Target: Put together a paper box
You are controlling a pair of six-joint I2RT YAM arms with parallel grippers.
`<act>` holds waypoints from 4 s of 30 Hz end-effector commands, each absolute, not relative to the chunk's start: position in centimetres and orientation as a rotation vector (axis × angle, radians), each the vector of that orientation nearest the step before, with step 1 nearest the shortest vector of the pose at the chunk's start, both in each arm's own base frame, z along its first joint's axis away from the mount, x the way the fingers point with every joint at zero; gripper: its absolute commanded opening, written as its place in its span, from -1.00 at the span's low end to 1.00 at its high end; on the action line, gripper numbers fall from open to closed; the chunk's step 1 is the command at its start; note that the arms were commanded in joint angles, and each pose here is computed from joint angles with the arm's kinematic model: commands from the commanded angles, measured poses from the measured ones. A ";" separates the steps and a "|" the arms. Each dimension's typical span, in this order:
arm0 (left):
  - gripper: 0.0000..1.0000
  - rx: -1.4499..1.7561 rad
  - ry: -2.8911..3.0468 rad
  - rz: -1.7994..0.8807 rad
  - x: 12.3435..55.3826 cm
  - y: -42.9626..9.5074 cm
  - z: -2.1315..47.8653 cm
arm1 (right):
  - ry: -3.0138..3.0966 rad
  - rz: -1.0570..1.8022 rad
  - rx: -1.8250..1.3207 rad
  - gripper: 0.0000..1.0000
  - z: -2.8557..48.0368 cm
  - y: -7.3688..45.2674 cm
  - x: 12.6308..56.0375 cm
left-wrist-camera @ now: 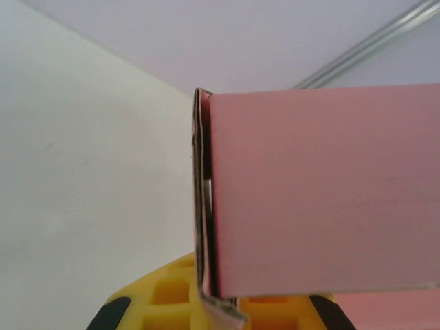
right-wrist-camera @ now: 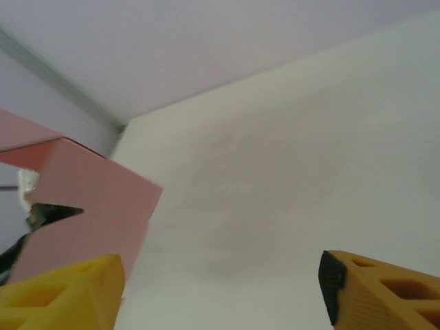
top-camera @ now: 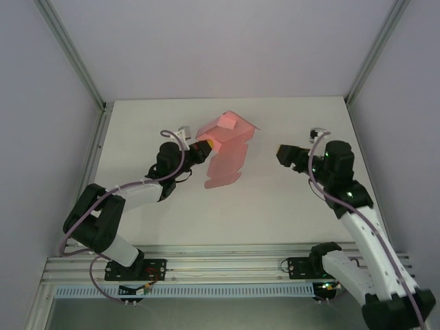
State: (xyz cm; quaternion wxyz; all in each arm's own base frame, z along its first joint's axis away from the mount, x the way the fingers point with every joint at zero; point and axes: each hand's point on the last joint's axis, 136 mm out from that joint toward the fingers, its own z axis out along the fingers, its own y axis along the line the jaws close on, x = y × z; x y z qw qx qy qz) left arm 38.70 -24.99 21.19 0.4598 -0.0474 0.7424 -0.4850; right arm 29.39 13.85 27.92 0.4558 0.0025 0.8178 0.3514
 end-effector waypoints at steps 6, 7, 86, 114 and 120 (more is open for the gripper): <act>-1.00 -0.015 1.650 -1.329 37.0 -25.4 26.7 | 1.762 1.416 -0.248 0.75 33.1 20.0 29.5; -1.00 -0.015 1.648 -1.336 37.0 -25.5 26.8 | 1.754 1.432 -0.250 0.75 33.2 20.2 29.8; -1.00 0.331 1.905 -1.053 36.5 -26.4 21.3 | 1.846 0.967 -1.003 0.18 31.3 19.2 24.8; -1.00 0.199 2.050 -0.966 37.8 -26.4 20.5 | 1.932 0.753 -0.863 -0.07 28.7 25.2 30.3; -1.00 0.175 2.092 -0.803 38.1 -26.1 19.9 | 2.013 0.635 -0.830 -0.02 27.3 26.0 31.0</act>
